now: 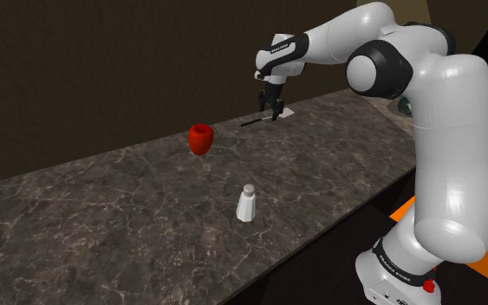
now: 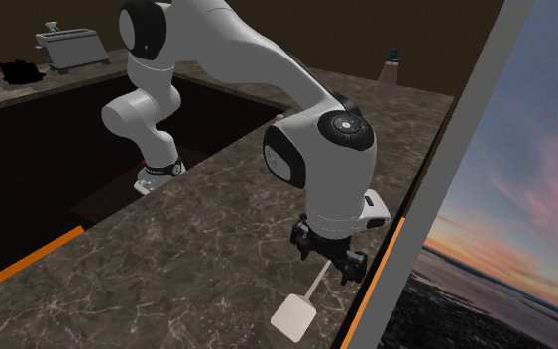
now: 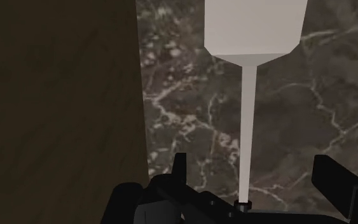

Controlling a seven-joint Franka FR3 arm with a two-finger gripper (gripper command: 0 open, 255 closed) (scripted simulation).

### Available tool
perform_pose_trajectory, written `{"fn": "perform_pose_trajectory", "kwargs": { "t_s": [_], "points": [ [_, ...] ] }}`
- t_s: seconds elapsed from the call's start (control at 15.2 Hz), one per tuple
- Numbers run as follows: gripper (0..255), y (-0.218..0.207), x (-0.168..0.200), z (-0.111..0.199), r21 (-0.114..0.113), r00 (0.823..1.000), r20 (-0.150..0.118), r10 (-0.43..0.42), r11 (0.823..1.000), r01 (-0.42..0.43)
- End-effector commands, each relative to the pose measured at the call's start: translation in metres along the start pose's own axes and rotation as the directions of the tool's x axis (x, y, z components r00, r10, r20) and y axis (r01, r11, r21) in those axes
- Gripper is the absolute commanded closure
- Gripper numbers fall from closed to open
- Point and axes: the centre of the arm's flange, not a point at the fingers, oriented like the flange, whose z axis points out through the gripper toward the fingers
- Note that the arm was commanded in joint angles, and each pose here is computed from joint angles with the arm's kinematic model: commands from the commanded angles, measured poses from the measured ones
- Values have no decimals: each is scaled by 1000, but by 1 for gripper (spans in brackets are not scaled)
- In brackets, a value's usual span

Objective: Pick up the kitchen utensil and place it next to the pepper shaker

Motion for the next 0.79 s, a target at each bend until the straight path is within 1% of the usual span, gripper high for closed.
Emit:
{"fn": "perform_pose_trajectory", "kwargs": {
  "t_s": [0.0, 0.07, 0.66, 0.73],
  "points": [
    [0, 0, 0, 0, 0, 1000, 0, 0, 1000, 0],
    [255, 0, 0, 0, 0, 1000, 0, 0, 1000, 0],
    [255, 0, 0, 0, 0, 1000, 0, 0, 1000, 0],
    [255, 0, 0, -5, 0, 1000, 0, 0, 1000, 0]
  ]
}}
